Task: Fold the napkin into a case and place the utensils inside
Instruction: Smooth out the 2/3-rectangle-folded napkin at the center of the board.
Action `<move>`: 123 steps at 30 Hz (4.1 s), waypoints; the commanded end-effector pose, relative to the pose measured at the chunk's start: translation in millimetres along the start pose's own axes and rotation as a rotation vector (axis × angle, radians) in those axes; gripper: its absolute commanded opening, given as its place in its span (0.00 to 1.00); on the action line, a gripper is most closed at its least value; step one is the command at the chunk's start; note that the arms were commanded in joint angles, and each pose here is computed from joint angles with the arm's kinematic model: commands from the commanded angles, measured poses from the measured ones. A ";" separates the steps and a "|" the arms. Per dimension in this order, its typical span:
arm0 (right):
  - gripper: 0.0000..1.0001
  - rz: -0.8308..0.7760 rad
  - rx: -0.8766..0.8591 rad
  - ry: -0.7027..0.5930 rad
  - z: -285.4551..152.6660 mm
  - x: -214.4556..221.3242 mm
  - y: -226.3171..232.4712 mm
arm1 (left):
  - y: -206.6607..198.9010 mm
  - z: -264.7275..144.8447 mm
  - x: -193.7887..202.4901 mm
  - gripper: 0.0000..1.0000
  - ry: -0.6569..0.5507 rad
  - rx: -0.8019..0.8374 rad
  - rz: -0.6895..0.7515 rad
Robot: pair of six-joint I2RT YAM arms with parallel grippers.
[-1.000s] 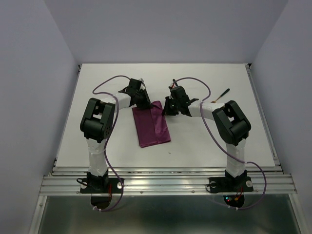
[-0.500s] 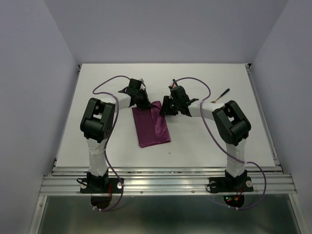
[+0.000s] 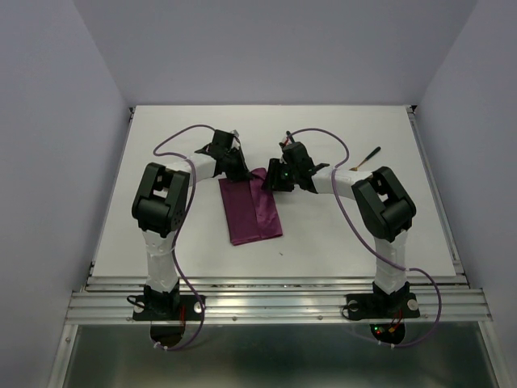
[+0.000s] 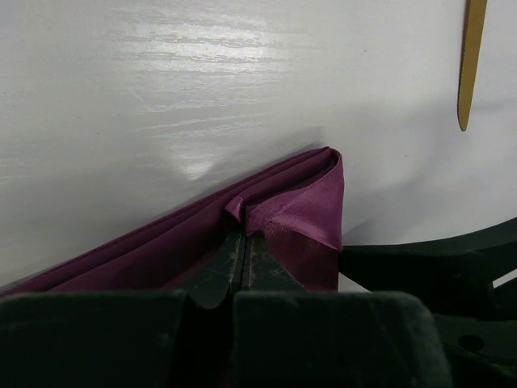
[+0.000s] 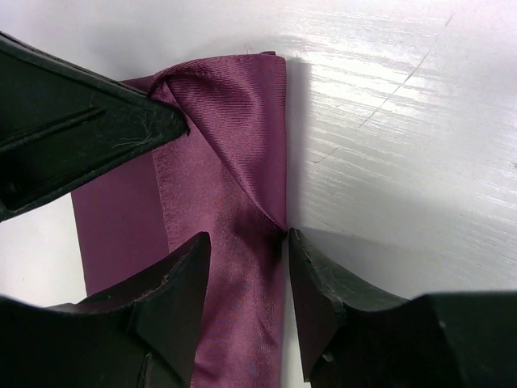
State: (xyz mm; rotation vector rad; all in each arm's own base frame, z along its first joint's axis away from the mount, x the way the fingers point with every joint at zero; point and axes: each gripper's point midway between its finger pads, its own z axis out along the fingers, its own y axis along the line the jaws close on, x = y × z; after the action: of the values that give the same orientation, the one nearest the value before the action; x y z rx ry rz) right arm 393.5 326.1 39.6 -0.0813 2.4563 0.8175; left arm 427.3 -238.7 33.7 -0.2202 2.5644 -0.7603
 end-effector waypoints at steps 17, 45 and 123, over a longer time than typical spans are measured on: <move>0.37 0.025 -0.058 -0.004 2.4 -3.8 5.5 | -7.1 -33.2 -11.2 0.00 -0.045 0.048 0.028; 0.17 -0.016 -0.120 -0.132 1.8 -69.7 45.5 | 35.9 -19.2 9.3 0.00 -0.016 -0.070 -0.037; 0.14 -0.003 -0.089 -0.008 24.2 -16.6 21.8 | 26.0 -0.6 -14.4 0.00 -0.027 -0.058 -0.024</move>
State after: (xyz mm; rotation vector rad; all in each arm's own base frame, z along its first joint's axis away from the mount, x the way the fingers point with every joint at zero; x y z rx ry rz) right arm 417.4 352.2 35.1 -0.0848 2.4375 0.9232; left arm 441.0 -216.1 30.7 -0.3055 2.5468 -0.7204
